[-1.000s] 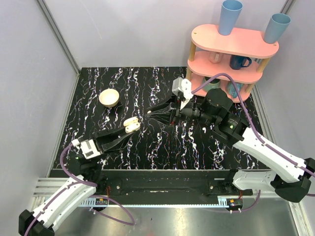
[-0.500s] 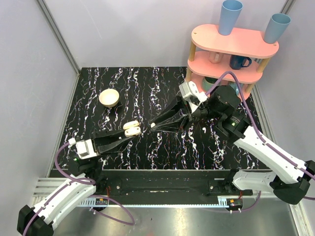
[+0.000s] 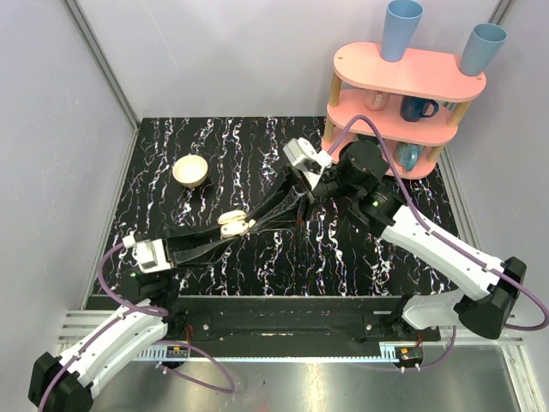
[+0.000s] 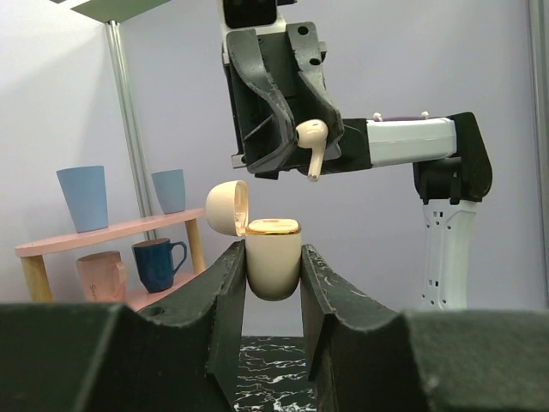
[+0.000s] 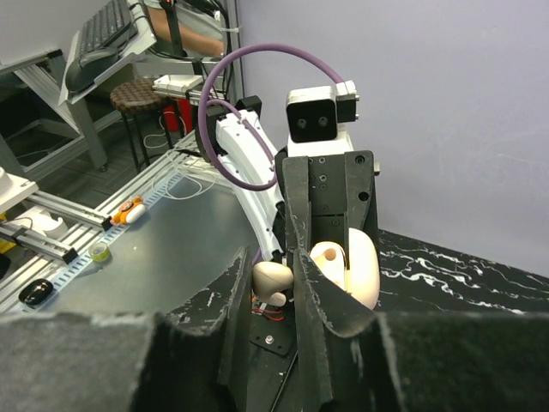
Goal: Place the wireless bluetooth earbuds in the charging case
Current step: Insert the right earbud into the right side groove of the charging case.
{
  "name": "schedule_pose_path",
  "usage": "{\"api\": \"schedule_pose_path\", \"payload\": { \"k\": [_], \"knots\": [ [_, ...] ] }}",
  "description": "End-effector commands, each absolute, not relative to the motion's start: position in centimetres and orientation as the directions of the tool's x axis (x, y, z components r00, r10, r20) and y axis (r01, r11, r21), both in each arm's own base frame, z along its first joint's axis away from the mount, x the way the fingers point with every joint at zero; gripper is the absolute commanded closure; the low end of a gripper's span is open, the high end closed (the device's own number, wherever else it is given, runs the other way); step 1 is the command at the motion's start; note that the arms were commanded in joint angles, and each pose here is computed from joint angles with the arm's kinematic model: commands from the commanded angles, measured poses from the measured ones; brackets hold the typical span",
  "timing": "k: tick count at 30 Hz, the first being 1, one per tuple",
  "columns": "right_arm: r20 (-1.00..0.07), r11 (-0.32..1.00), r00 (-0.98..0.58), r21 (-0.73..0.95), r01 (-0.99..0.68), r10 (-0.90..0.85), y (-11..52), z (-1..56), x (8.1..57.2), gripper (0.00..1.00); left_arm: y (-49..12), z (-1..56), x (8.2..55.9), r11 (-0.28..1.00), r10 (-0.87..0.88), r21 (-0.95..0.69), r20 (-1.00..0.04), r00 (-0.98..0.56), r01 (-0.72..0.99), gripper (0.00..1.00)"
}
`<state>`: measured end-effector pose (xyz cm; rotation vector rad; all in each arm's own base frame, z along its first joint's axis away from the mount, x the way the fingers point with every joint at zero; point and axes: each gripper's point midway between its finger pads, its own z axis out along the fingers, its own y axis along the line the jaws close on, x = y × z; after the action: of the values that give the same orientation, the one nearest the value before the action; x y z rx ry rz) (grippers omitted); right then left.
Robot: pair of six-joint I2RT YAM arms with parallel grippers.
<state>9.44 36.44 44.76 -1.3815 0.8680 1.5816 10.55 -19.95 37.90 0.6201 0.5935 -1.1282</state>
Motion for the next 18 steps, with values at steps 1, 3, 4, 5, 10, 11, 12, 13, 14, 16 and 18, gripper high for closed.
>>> {"api": "schedule_pose_path", "payload": {
  "k": [1,3,4,5,10,11,12,13,14,16,18],
  "knots": [
    [-0.981,-0.452,0.027,-0.112,-0.885,0.19,36.0,46.9,8.7,0.78,-19.5,40.4,8.6,0.265,-0.671,0.227,-0.655,0.348,0.937,1.0],
    [-0.986,-0.459,0.016,-0.091,-0.884,0.164,36.2,46.4,8.9,0.78,-19.7,40.2,8.5,0.251,-0.67,0.226,-0.662,0.337,0.941,1.0],
    [-0.985,-0.459,0.035,-0.111,-0.882,0.171,36.2,46.6,8.9,0.79,-19.7,40.2,8.5,0.245,-0.67,0.223,-0.664,0.331,0.944,1.0],
    [-0.986,-0.46,0.038,-0.111,-0.881,0.164,36.3,46.5,9.0,0.79,-19.7,40.2,8.4,0.24,-0.671,0.222,-0.666,0.327,0.945,1.0],
    [-0.99,-0.459,0.066,-0.115,-0.881,0.122,36.5,45.8,9.4,0.79,-19.9,39.9,8.7,0.233,-0.663,0.203,-0.682,0.308,0.951,1.0],
    [-0.991,-0.465,0.067,-0.113,-0.878,0.116,36.4,45.7,9.4,0.78,-20.0,39.9,8.7,0.228,-0.664,0.203,-0.683,0.305,0.952,1.0],
    [-0.993,-0.471,0.058,-0.101,-0.877,0.105,36.5,45.7,9.4,0.78,-20.0,40.0,8.7,0.229,-0.664,0.201,-0.684,0.304,0.952,1.0],
    [-0.992,-0.472,0.072,-0.111,-0.875,0.1,36.5,45.4,9.4,0.78,-20.0,40.0,8.7,0.227,-0.662,0.201,-0.686,0.302,0.953,1.0],
    [-0.993,-0.475,0.074,-0.11,-0.873,0.095,36.5,45.3,9.4,0.79,-20.0,40.1,8.7,0.225,-0.663,0.198,-0.687,0.299,0.954,1.0],
    [-0.994,-0.486,0.074,-0.105,-0.868,0.083,36.5,45.3,9.4,0.79,-20.2,40.1,8.8,0.22,-0.657,0.188,-0.697,0.288,0.957,1.0],
    [-0.996,-0.496,0.065,-0.089,-0.864,0.065,36.5,45.1,9.3,0.79,-20.2,40.1,8.8,0.217,-0.655,0.19,-0.699,0.287,0.958,1.0]
  ]
}}
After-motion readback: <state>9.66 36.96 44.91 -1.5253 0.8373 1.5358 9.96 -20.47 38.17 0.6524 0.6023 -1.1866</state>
